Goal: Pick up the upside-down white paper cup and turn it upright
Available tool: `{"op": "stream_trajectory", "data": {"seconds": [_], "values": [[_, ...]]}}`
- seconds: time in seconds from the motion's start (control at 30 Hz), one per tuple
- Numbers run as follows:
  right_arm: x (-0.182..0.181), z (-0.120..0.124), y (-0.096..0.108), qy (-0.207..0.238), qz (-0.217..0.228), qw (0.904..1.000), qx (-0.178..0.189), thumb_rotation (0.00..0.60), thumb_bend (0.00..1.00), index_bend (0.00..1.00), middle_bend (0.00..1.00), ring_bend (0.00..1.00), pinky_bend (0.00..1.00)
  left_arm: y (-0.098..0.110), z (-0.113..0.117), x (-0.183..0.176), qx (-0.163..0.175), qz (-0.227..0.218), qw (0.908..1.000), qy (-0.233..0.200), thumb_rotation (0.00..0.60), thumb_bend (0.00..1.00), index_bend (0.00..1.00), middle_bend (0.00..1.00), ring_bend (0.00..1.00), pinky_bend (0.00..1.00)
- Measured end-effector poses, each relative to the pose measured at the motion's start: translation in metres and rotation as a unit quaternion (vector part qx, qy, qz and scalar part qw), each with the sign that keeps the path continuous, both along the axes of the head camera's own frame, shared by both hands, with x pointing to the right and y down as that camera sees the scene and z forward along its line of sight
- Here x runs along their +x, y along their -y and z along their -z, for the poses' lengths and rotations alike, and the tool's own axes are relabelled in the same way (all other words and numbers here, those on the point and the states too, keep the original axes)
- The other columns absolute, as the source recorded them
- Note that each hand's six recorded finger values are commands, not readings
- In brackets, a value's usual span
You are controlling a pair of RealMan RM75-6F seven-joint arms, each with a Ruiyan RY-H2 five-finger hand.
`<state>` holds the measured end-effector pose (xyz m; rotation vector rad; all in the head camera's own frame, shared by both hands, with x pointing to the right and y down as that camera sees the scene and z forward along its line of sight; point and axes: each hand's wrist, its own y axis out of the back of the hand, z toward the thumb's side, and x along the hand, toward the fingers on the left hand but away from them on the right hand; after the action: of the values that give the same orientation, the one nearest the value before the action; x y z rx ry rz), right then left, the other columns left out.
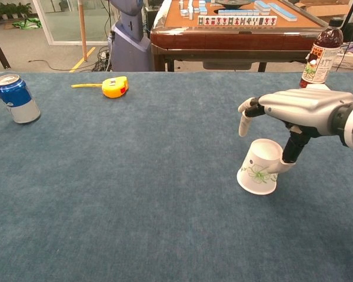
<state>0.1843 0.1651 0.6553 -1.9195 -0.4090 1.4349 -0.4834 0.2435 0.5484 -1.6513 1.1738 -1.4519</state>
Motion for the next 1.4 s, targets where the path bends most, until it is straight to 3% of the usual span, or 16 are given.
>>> {"op": "stream_trajectory", "data": {"seconds": [0.23, 0.83, 1.2, 1.33, 1.4], "values": [[0.001, -0.007, -0.001, -0.012, -0.003, 0.9999, -0.008, 0.6, 0.0, 0.33, 0.06, 0.0, 0.07, -0.001, 0.0, -0.002, -0.002, 0.003, 1.0, -0.002, 0.6, 0.14, 0.07, 0.24, 0.3, 0.53], [0.005, -0.007, 0.0, -0.013, -0.01, 0.9999, 0.002, 0.6, 0.08, 0.53, 0.12, 0.0, 0.07, -0.002, 0.0, -0.003, -0.005, 0.005, 1.0, -0.002, 0.6, 0.14, 0.07, 0.24, 0.3, 0.53], [0.023, 0.004, 0.009, 0.061, -0.079, 0.995, -0.011, 0.6, 0.08, 0.53, 0.12, 0.0, 0.07, -0.002, -0.002, -0.002, -0.009, 0.001, 1.0, 0.0, 0.6, 0.14, 0.07, 0.24, 0.3, 0.53], [0.032, 0.003, 0.009, 0.111, -0.124, 0.9857, -0.028, 0.6, 0.07, 0.54, 0.13, 0.0, 0.07, -0.003, -0.003, -0.001, -0.011, 0.0, 0.9999, 0.0, 0.6, 0.14, 0.07, 0.24, 0.3, 0.53], [0.039, 0.0, 0.009, 0.144, -0.158, 0.976, -0.042, 0.6, 0.07, 0.54, 0.13, 0.0, 0.07, -0.003, -0.004, 0.0, -0.013, -0.001, 0.9999, 0.0, 0.6, 0.14, 0.07, 0.24, 0.3, 0.53]]}}
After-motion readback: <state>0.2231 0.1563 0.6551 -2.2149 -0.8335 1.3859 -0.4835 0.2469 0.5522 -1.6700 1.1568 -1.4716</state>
